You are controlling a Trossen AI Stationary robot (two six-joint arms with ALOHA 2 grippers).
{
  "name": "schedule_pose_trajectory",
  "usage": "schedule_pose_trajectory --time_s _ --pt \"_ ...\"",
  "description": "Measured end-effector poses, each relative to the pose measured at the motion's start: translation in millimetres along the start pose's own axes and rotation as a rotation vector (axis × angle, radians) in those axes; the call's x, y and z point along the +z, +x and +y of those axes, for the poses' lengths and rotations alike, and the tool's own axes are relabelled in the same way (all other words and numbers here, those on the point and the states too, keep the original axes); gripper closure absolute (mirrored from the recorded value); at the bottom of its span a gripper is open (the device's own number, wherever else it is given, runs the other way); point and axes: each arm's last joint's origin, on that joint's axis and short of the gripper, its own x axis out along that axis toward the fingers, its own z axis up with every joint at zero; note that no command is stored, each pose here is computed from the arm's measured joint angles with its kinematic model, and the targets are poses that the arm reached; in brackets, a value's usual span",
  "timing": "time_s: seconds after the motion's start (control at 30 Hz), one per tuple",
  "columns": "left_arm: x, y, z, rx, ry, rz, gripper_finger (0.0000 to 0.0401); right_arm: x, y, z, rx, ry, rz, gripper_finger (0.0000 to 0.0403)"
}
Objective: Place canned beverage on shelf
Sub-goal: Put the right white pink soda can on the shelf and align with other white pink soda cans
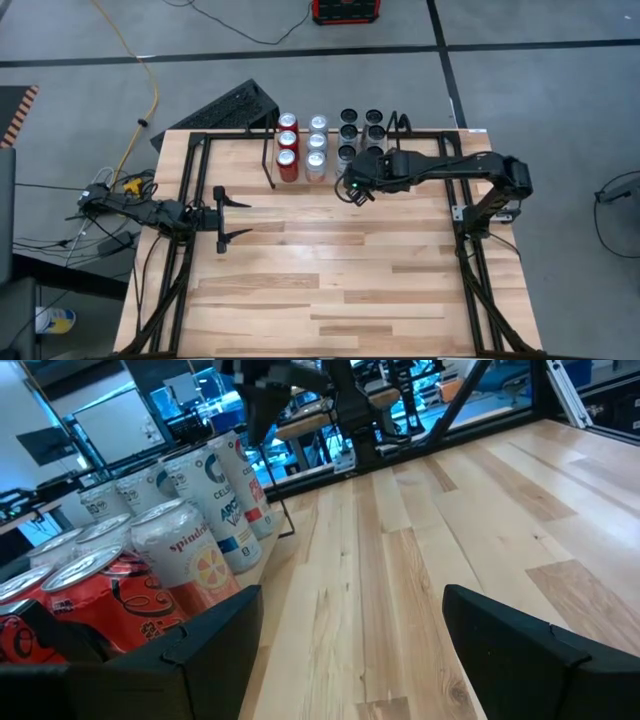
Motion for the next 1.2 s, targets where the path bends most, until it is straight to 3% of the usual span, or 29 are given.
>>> schedule_pose_trajectory --time_s 0.33,1.2 --pt "0 0 0 0.0 0.0 0.0 0.0104 7 17 -10 -0.022 0.023 0.002 0.0384" --pt "0 0 0 0.0 0.0 0.0 0.0104 12 24 -22 -0.05 0.066 0.019 0.0384"
